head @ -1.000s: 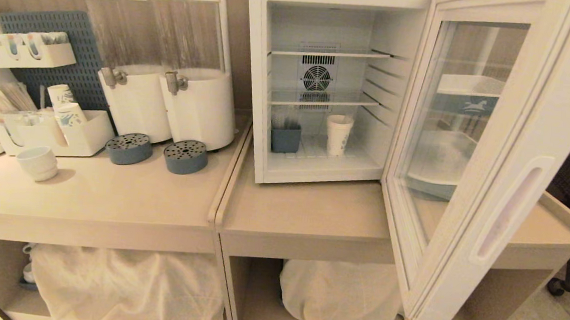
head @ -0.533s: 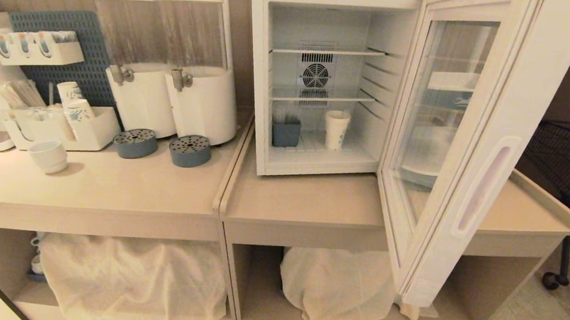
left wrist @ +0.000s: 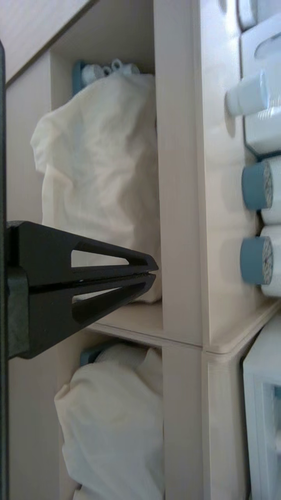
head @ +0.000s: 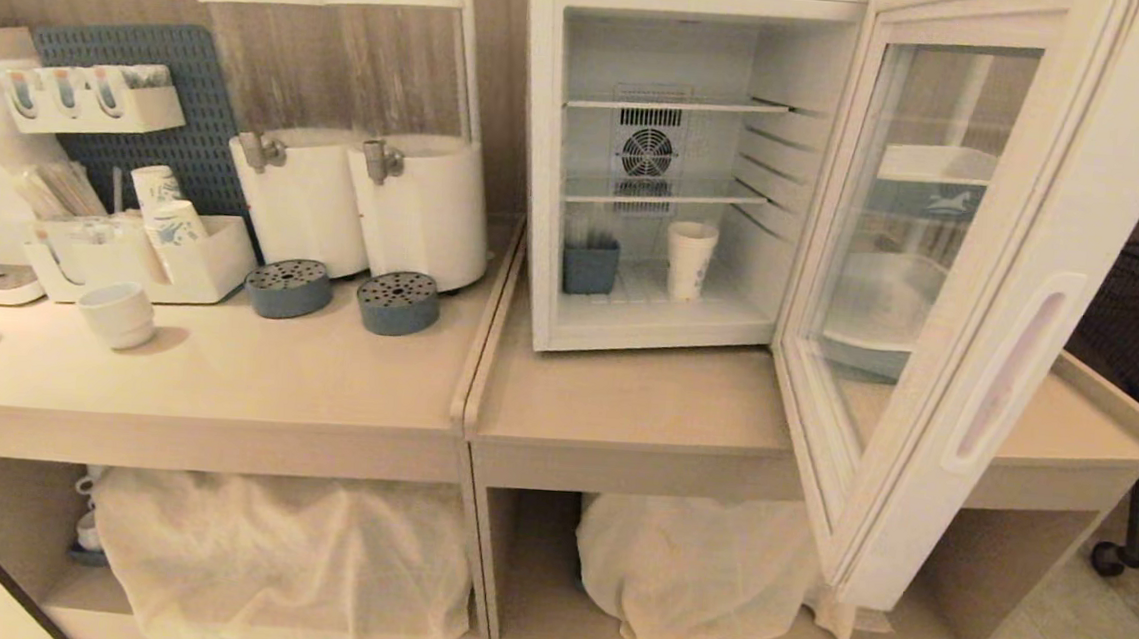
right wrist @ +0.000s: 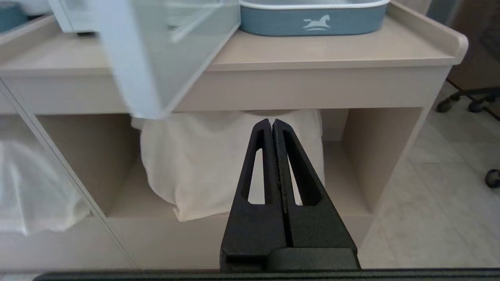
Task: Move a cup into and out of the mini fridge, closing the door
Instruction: Take the paper cup out of the freezer
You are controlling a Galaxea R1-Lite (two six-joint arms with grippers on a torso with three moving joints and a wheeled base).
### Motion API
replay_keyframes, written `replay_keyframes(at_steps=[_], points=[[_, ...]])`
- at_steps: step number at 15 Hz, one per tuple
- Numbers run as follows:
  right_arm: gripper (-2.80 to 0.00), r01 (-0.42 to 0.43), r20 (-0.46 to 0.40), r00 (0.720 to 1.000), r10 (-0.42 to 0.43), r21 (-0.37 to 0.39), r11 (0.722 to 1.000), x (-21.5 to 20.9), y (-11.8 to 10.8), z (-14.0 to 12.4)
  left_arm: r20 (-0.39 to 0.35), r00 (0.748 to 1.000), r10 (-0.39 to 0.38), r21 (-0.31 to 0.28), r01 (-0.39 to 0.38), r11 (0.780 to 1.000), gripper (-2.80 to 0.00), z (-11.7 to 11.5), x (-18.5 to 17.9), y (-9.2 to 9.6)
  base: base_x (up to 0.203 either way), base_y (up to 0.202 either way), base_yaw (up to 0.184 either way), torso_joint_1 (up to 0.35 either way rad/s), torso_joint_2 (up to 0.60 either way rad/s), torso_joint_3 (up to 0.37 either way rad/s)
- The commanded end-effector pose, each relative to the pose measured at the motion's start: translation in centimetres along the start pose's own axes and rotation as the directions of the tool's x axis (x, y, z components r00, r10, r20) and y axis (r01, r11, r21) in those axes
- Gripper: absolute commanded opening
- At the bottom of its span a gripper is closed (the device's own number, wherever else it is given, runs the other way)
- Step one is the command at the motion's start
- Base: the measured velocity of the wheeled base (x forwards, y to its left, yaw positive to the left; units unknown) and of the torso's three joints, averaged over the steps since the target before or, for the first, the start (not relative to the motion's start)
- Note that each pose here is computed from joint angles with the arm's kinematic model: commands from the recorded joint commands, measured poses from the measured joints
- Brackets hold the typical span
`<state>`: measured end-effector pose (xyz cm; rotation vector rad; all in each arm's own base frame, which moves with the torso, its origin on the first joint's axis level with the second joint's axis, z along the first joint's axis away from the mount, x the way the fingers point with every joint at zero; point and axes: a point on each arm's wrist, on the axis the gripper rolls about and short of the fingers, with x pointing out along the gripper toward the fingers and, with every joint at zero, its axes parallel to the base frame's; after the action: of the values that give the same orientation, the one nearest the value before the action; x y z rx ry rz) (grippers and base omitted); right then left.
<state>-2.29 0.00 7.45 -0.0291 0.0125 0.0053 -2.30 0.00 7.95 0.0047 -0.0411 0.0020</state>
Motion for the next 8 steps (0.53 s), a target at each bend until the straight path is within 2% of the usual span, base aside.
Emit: replay_keyframes(at_steps=[1,8], points=[[-2.8,-0.001,0.0,1.0,0.001,0.0,1.0,0.0,0.0,-0.01,-0.02,1.0,0.001,0.0,-0.001,1.0,-2.8,-0.51,0.13,0.0,0.0,0.198,0.001,0.0,0.0,0.002],[-2.8,-0.001,0.0,1.0,0.001,-0.001,1.0,0.0,0.0,-0.01,-0.021,1.0,-0.002,0.001,0.002,1.0,-2.8,-0.53,0.13,-0.01,0.0,0.194,0.0,0.003,0.0,0.003]])
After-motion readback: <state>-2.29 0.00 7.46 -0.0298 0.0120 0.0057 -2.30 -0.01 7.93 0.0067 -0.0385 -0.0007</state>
